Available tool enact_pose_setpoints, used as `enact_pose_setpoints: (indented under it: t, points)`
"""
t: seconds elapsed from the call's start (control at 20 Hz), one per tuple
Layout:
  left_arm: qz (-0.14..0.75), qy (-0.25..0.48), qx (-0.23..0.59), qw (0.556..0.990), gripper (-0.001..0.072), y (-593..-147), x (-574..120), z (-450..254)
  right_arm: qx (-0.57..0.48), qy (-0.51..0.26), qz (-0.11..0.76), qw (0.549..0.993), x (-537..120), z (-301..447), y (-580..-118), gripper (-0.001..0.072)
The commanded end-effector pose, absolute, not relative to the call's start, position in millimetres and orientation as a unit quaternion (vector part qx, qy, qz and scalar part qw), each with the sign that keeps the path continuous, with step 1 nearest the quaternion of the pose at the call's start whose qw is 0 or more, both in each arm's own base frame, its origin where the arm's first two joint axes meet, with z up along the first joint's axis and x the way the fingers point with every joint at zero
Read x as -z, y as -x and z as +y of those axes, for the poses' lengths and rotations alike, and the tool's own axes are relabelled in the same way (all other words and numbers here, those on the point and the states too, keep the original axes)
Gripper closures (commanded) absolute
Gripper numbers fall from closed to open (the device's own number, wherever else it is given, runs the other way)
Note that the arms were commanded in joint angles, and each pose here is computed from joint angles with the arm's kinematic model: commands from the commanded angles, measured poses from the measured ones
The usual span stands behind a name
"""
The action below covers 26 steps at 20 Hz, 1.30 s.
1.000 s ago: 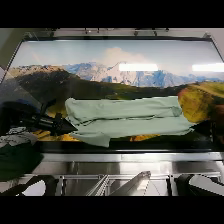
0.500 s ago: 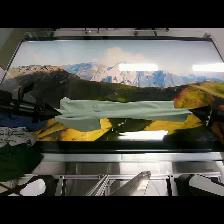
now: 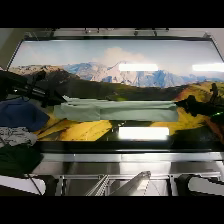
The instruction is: Fold the shirts.
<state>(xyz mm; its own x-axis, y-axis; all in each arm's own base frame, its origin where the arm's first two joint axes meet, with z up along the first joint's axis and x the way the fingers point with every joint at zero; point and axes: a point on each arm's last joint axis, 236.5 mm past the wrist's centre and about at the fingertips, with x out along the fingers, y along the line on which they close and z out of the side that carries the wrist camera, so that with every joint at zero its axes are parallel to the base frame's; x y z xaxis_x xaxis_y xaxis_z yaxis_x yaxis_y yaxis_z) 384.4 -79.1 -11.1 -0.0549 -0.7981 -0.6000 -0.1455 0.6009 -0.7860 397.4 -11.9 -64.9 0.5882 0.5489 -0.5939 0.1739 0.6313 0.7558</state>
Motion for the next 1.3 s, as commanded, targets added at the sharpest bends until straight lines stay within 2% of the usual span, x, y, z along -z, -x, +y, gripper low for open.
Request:
enact_pose_setpoints:
  t: [0.0,0.3,0.35,0.4,0.45,0.5,0.55,0.6,0.65,0.7,0.75,0.95,1.0,1.05,1.1,1.15,1.25]
  points:
    - [0.675,0.349,0.275,0.589,0.0687,-418,37,-76,-0.109,-0.388,0.437,0.804,90,-9,-410,0.0694]
    - [0.686,0.353,0.277,0.573,0.0688,-437,71,-75,-0.109,-0.379,0.432,0.811,93,-10,-413,0.0693]
    - [0.690,0.354,0.279,0.567,0.0609,-434,71,-75,-0.109,-0.379,0.432,0.811,92,-10,-413,0.0693]
    - [0.691,0.353,0.281,0.564,0.0394,-433,70,-76,-0.112,-0.380,0.432,0.810,92,-9,-412,0.0686]
    - [0.689,0.356,0.280,0.565,0.0264,-433,68,-74,-0.115,-0.381,0.433,0.809,91,-7,-412,0.0686]
    - [0.690,0.360,0.275,0.564,0.0101,-433,66,-71,-0.120,-0.382,0.433,0.808,89,-5,-411,0.0686]
    - [0.690,0.367,0.267,0.564,-0.0011,-434,62,-67,-0.128,-0.383,0.432,0.806,85,-2,-410,0.0686]
    - [0.686,0.372,0.263,0.568,-0.0010,-435,57,-62,-0.136,-0.383,0.432,0.805,81,0,-408,0.0671]
    - [0.681,0.373,0.262,0.573,-0.0010,-435,49,-57,-0.144,-0.378,0.431,0.807,76,1,-406,0.0435]
    - [0.675,0.374,0.264,0.578,-0.0010,-434,40,-53,-0.150,-0.376,0.427,0.808,68,0,-405,0.0162]
    - [0.672,0.374,0.265,0.582,-0.0010,-432,29,-47,-0.152,-0.377,0.420,0.811,58,-4,-404,0.0113]
    - [0.644,0.367,0.258,0.620,0.0010,-430,-16,-29,-0.112,-0.341,0.444,0.821,49,-47,-385,0.0110]
    - [0.637,0.360,0.260,0.630,0.0010,-430,-26,-30,-0.098,-0.341,0.464,0.811,59,-52,-377,0.0045]
    - [0.632,0.354,0.262,0.638,0.0032,-429,-36,-30,-0.091,-0.344,0.491,0.795,71,-50,-367,0.0014]
    - [0.630,0.348,0.266,0.641,0.0324,-427,-43,-34,-0.096,-0.354,0.510,0.778,79,-44,-360,0.0014]
    - [0.627,0.339,0.271,0.647,0.0700,-426,-49,-37,-0.108,-0.368,0.524,0.761,85,-36,-354,0.0014]
    - [0.627,0.328,0.281,0.649,0.0677,-422,-58,-47,-0.123,-0.395,0.543,0.731,96,-21,-348,0.0014]
